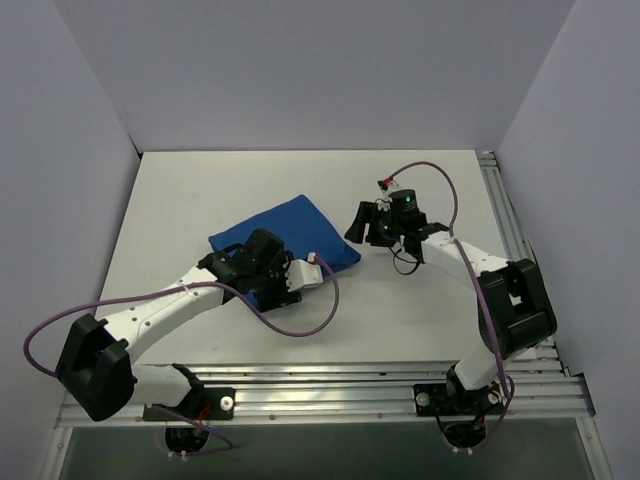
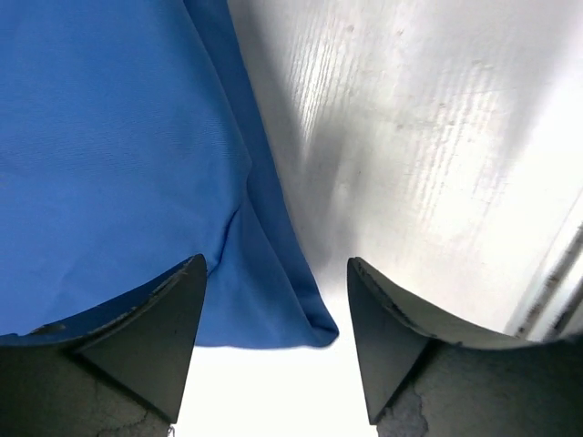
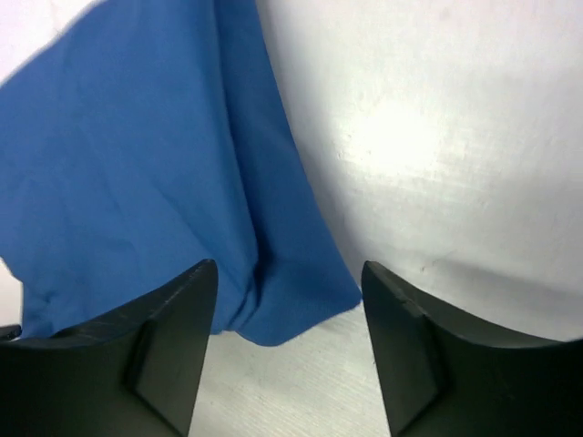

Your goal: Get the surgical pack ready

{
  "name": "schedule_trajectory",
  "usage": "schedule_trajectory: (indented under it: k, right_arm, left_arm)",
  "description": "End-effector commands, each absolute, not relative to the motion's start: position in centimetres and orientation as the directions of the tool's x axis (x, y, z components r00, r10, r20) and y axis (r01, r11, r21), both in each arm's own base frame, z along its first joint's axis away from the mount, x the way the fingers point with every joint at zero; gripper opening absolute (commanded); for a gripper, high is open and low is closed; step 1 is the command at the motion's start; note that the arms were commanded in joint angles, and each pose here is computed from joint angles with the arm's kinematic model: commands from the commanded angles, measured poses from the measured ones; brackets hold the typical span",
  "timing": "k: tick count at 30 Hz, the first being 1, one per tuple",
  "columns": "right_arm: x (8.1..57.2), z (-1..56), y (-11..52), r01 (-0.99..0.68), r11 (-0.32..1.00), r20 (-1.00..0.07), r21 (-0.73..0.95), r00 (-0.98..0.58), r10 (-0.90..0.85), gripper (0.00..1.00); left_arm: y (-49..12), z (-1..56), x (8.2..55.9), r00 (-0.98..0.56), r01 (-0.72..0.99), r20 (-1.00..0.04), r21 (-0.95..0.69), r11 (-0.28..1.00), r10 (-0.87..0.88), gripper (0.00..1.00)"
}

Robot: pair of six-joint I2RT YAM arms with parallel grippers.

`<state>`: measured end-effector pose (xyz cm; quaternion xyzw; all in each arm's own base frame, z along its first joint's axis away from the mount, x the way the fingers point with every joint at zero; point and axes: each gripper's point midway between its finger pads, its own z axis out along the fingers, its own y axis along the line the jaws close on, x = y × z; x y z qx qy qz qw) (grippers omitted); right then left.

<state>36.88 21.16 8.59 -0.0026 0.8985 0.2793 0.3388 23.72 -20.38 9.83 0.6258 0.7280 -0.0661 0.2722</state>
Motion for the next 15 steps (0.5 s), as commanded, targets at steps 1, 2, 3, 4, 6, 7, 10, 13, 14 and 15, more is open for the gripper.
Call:
schedule_trajectory:
  k: [1, 2, 3, 4, 6, 7, 10, 13, 14, 15]
  right_arm:
    - [39.1, 13.8, 21.5, -0.326, 0.822, -0.7, 0.466, -0.704, 0.118, 0.62]
    - [39.4, 13.7, 21.6, -0.352, 0.821, -0.704, 0.449, -0.705, 0.083, 0.63]
    - [40.7, 14.0, 22.0, -0.365, 0.82, -0.707, 0.44, -0.704, 0.066, 0.66]
    - [41.2, 13.9, 22.3, -0.379, 0.82, -0.709, 0.429, -0.704, 0.045, 0.71]
    - [42.6, 13.6, 23.1, -0.414, 0.811, -0.714, 0.413, -0.701, 0.006, 0.72]
    - [42.9, 13.5, 23.4, -0.426, 0.804, -0.716, 0.415, -0.698, 0.0, 0.72]
    - [44.5, 12.9, 24.5, -0.463, 0.785, -0.723, 0.413, -0.69, -0.026, 0.72]
    - [45.3, 11.6, 26.0, -0.503, 0.753, -0.713, 0.424, -0.698, -0.065, 0.71]
    - [45.3, 11.3, 26.5, -0.517, 0.74, -0.71, 0.43, -0.7, -0.078, 0.71]
    - [45.3, 9.9, 27.0, -0.521, 0.732, -0.693, 0.439, -0.715, -0.094, 0.71]
  left_arm:
    - [-20.9, 13.9, 22.1, -0.076, 0.96, -0.544, 0.187, 0.209, 0.836, 0.72]
    - [-20.7, 14.2, 21.8, -0.095, 0.96, -0.541, 0.172, 0.22, 0.836, 0.72]
    - [-20.6, 14.9, 22.3, -0.119, 0.951, -0.554, 0.175, 0.255, 0.824, 0.72]
    - [-20.4, 15.2, 22.8, -0.148, 0.941, -0.564, 0.174, 0.292, 0.813, 0.72]
    - [-18.8, 16.3, 25.5, -0.268, 0.867, -0.607, 0.187, 0.462, 0.748, 0.73]
    - [-17.9, 16.7, 26.8, -0.313, 0.829, -0.622, 0.19, 0.526, 0.718, 0.73]
    - [-12.3, 17.2, 31.6, -0.515, 0.619, -0.664, 0.15, 0.771, 0.542, 0.73]
    - [-7.2, 17.1, 34.7, -0.605, 0.448, -0.69, 0.118, 0.886, 0.397, 0.73]
    - [-6.5, 16.7, 35.5, -0.618, 0.424, -0.691, 0.108, 0.899, 0.374, 0.72]
    - [-5.8, 16.4, 35.8, -0.628, 0.408, -0.688, 0.108, 0.907, 0.364, 0.72]
